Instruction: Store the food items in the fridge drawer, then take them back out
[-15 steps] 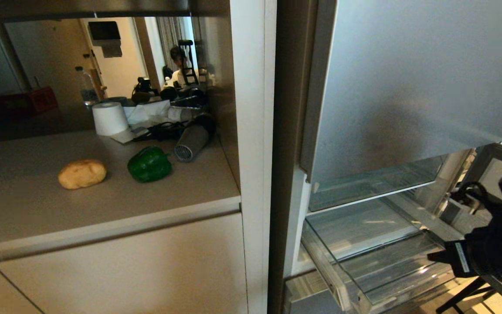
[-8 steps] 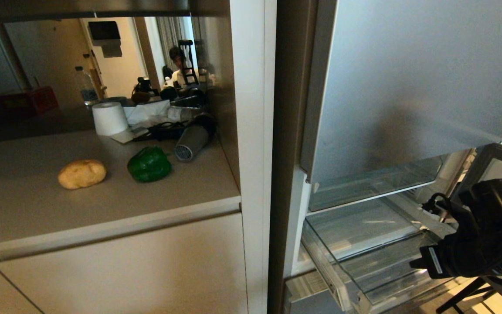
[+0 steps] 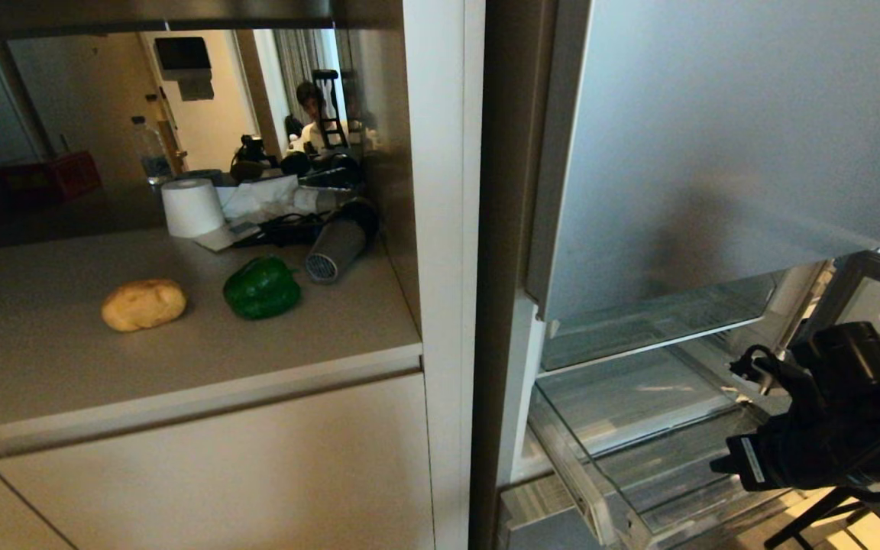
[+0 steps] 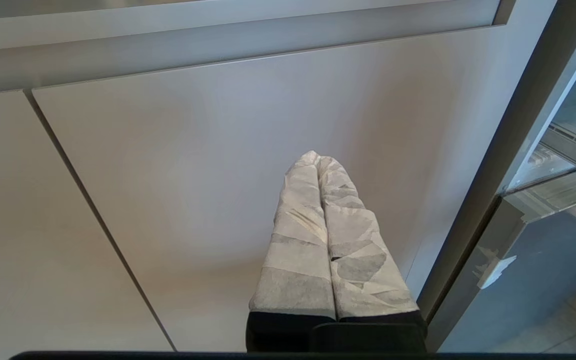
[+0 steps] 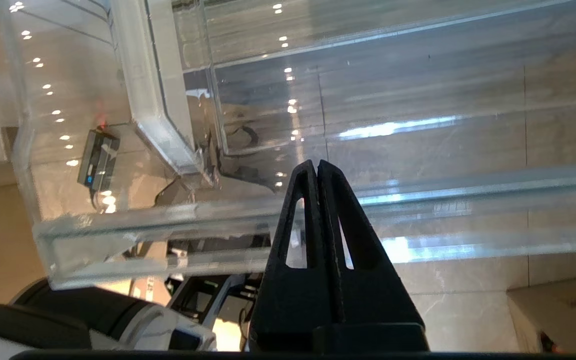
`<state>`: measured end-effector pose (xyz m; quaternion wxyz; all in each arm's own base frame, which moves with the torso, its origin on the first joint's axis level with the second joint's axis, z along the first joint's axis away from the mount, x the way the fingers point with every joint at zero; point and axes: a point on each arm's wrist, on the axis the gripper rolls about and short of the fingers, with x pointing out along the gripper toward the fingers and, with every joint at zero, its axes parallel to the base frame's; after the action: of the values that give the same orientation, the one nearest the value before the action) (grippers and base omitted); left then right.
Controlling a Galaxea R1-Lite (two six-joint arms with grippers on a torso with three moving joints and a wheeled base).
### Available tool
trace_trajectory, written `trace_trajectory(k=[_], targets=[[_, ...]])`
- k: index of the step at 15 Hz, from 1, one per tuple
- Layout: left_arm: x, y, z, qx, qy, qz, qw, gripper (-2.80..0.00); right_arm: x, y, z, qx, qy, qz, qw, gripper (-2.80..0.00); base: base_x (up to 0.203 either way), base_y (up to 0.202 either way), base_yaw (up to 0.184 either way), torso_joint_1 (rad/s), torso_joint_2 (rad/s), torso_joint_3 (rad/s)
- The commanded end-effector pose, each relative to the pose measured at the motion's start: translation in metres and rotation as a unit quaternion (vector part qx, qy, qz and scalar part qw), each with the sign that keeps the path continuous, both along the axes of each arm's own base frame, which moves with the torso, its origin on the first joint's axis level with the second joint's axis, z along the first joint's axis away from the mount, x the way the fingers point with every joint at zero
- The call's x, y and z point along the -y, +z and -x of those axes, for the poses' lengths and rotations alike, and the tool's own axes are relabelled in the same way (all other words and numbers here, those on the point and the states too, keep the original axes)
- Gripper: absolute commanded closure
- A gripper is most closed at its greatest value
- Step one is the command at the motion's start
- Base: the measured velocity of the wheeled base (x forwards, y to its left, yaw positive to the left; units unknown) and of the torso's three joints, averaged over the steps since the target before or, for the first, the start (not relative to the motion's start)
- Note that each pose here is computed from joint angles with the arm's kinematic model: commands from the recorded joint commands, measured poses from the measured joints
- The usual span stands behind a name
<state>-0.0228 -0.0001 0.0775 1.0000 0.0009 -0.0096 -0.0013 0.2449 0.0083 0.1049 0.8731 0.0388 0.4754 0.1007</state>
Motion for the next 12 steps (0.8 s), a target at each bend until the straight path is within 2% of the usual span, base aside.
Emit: trace_trajectory(k=[1,6,12], targets=[[0.0,-0.003,-0.001,-0.004,0.0,0.0,1.0,0.0,0.0,-0.006,0.002,-0.013,0.001,0.0,1.0,0.0,0.0,0.0,0.0,0.0,0.0,0.0],[0.0,-0.003,-0.001,-0.005,0.0,0.0,1.0,0.0,0.0,-0.008,0.01,-0.019,0.002,0.004,1.0,0.0,0.0,0.0,0.0,0.0,0.0,0.0],[0.0,-0.003,-0.001,-0.005,0.0,0.0,1.0,0.0,0.001,-0.001,0.034,-0.005,0.009,0.018,1.0,0.0,0.0,0.0,0.0,0.0,0.0,0.0]])
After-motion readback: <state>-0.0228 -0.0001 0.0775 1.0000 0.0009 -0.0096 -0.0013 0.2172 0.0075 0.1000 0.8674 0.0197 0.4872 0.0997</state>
